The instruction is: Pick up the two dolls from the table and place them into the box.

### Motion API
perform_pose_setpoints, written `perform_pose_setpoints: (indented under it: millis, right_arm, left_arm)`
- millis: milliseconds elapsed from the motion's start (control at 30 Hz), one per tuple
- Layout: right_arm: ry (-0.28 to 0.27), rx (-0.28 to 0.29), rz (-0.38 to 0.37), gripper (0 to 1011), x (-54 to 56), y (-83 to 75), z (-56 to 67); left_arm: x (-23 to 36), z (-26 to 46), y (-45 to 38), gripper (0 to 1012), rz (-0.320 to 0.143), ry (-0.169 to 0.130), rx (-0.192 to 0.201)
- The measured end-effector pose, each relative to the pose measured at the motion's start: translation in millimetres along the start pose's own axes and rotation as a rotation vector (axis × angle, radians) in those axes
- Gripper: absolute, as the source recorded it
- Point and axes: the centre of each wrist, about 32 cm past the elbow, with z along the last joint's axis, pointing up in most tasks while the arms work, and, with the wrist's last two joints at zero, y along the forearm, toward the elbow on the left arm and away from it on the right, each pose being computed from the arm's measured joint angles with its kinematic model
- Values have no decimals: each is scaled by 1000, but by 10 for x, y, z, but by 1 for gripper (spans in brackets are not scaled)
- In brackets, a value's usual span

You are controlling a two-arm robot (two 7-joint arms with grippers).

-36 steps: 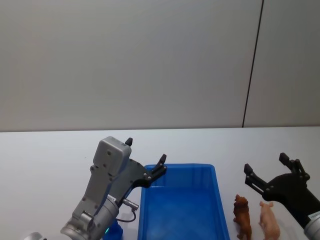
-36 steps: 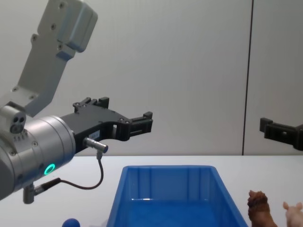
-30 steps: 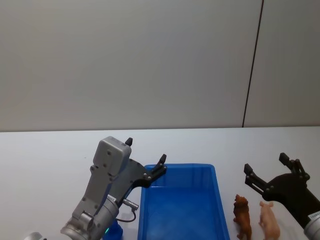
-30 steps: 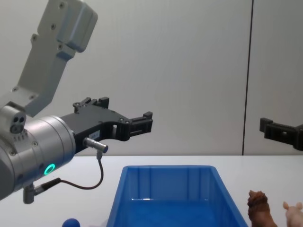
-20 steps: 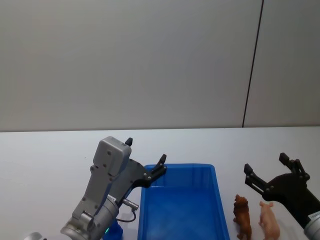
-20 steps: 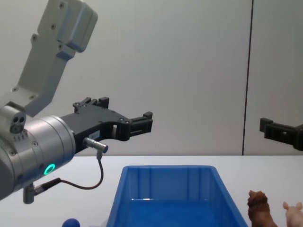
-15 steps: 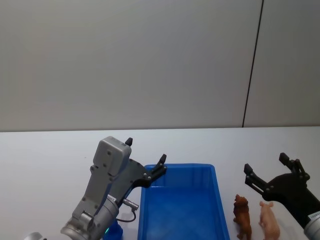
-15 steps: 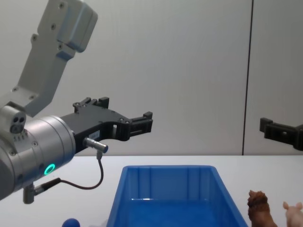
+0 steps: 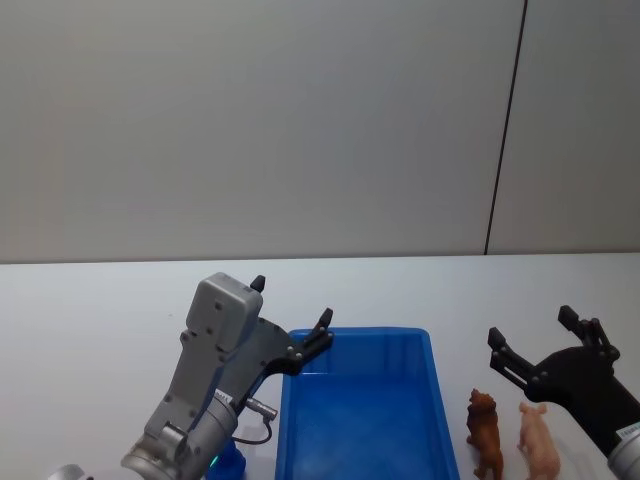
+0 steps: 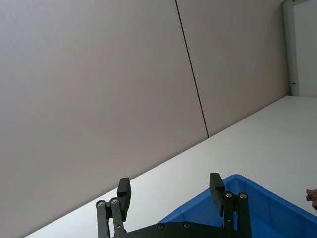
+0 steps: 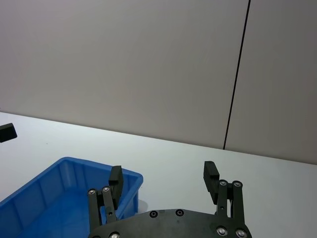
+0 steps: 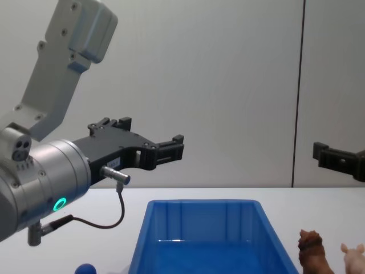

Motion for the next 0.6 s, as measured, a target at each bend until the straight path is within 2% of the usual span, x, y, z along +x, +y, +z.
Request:
perform_pose_setpoints:
  millis: [267,600]
  right_arm:
    - [0,-1,-1,1001,-1,-1,0]
    - [-7,-40,-63,1001,-22,-24,7]
  left_arm:
    - [0,0,0,1001,0,0,0]
    - [0,0,0,1001,0,0,0]
